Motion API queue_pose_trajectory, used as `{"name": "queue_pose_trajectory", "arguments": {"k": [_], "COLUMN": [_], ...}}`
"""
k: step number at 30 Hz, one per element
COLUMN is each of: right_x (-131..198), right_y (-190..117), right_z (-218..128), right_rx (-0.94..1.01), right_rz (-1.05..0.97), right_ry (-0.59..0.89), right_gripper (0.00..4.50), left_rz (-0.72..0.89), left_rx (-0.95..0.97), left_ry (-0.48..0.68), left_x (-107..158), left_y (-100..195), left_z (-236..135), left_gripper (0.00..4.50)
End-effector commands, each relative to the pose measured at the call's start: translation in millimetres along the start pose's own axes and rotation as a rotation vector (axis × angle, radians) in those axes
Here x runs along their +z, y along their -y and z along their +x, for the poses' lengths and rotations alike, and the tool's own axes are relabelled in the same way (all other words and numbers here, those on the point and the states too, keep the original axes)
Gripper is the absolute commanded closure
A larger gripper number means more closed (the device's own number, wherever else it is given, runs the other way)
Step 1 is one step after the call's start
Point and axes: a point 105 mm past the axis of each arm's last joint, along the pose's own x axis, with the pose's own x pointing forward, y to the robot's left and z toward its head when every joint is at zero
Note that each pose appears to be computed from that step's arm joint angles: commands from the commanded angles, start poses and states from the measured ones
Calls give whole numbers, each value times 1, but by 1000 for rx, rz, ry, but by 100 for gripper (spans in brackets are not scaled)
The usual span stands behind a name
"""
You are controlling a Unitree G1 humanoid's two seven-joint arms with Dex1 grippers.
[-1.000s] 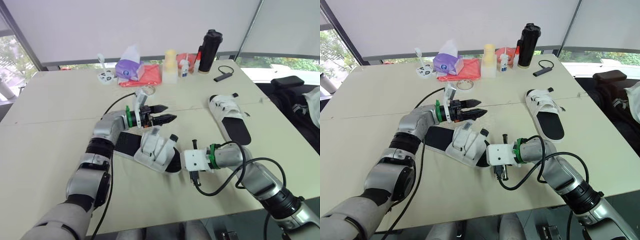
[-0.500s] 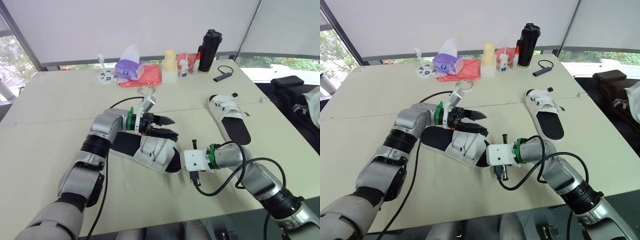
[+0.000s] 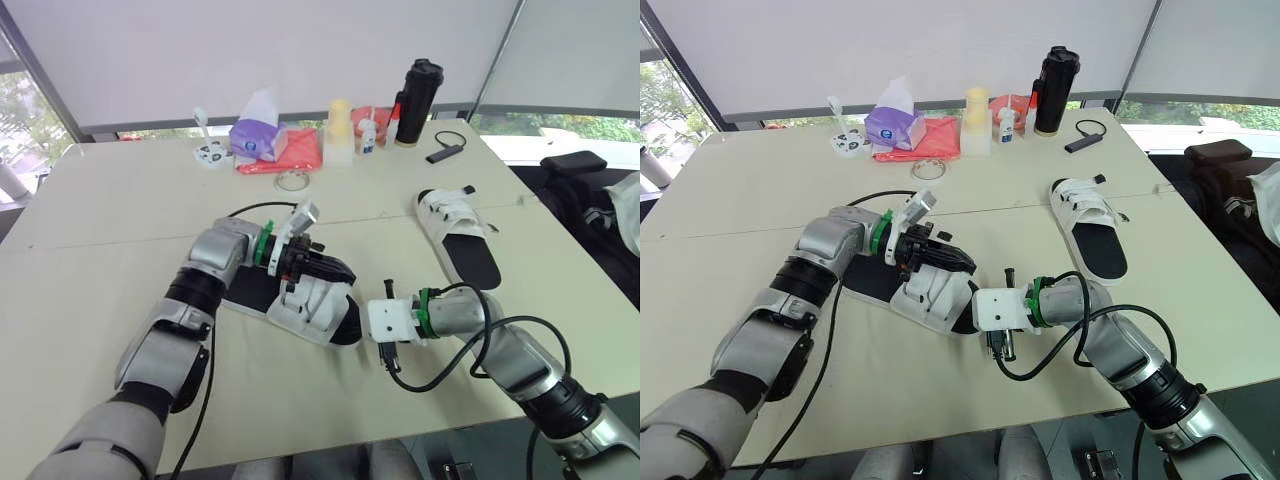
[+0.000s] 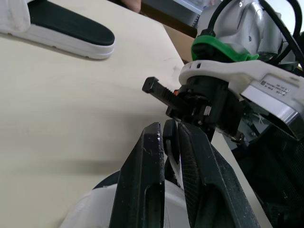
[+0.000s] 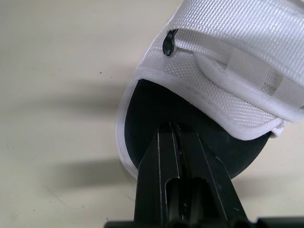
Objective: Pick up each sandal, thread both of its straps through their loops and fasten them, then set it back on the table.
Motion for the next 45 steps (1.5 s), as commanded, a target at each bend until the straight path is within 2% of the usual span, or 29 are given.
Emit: {"name": "queue_pose_trajectory", "arguments": {"k": [1, 10, 21, 23, 33, 39, 45], "right_x": [-3, -2, -2, -2, -2, -2, -2], "right_y": [-5, -4, -2, -3, -4, -4, -4], "right_z": [3, 3, 4, 4, 4, 4, 5], "right_rx": [9, 9, 7, 6, 6, 7, 11], "right_rz": [10, 7, 3, 5, 8, 7, 4], "right_ry": [-12, -10, -8, -9, -8, -8, -6], "right_gripper": [450, 450, 450, 450, 450, 450, 450], "left_rz": [48, 107, 106, 102, 128, 224, 185], "left_rx": [-2, -25, 3, 1, 0, 135, 197], "left_ry": [-5, -56, -54, -53, -71, -95, -50], "left_x": [11, 8, 7, 6, 7, 7, -1], "left_y": [1, 9, 4, 4, 8, -3, -2], "left_z": [-2, -5, -3, -2, -6, -15, -24], "left_gripper": [392, 392, 392, 449, 449, 449, 449]}}
